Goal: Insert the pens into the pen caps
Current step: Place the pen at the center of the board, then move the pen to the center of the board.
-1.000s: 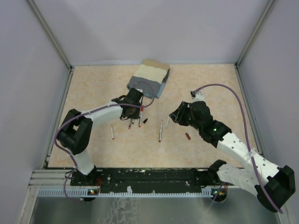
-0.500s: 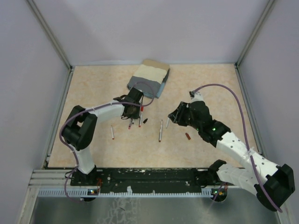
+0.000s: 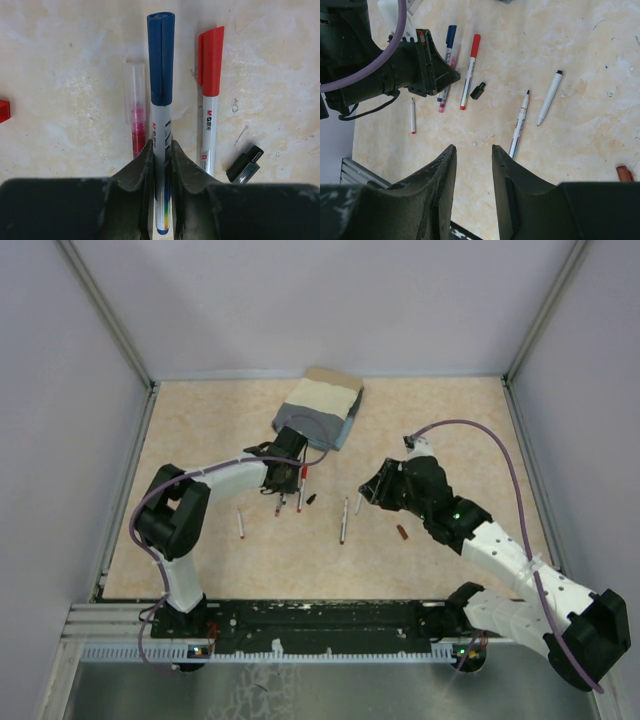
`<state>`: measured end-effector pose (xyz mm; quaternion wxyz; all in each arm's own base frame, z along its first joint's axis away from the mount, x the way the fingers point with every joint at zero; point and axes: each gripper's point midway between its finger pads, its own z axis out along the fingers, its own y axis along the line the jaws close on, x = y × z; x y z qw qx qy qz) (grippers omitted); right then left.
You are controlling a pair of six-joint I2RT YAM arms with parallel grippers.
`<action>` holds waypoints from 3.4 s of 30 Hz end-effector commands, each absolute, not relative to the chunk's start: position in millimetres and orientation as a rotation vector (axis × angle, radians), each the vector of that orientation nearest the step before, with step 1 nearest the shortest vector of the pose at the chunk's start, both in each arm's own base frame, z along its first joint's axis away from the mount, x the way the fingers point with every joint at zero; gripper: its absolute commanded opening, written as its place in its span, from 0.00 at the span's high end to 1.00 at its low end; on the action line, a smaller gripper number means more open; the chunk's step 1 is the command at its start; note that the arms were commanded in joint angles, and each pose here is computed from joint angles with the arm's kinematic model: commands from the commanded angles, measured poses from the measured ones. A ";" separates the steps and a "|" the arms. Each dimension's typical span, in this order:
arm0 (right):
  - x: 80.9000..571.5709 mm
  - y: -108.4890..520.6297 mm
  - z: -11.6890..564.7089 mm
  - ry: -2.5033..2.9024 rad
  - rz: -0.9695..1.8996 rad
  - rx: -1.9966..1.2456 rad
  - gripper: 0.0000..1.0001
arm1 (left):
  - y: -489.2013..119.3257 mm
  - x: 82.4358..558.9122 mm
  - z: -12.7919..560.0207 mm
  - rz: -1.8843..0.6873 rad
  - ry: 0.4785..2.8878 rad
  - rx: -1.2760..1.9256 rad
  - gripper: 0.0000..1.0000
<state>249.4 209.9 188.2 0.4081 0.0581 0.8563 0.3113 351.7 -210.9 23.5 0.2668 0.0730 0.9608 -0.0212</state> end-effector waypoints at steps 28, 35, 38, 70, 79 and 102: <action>253.8 223.8 194.7 2.135 0.861 0.142 0.66 | -209.4 356.5 97.6 -0.189 2.379 0.175 0.59; 254.3 224.7 192.7 2.140 0.864 0.144 0.66 | -183.9 355.4 80.0 -0.048 2.449 0.131 0.59; 253.8 224.8 191.4 2.145 0.863 0.142 0.66 | -180.0 351.7 65.3 -0.041 2.497 0.134 0.60; 254.7 228.4 188.6 2.159 0.870 0.134 0.67 | -180.9 344.5 19.2 -0.018 2.637 0.167 0.77; 254.2 227.5 185.5 2.166 0.863 0.137 0.67 | -182.3 359.3 22.0 -0.037 2.629 0.144 0.81; 253.8 225.1 183.4 2.169 0.848 0.136 0.67 | -181.3 368.5 84.2 -0.109 2.500 0.165 0.62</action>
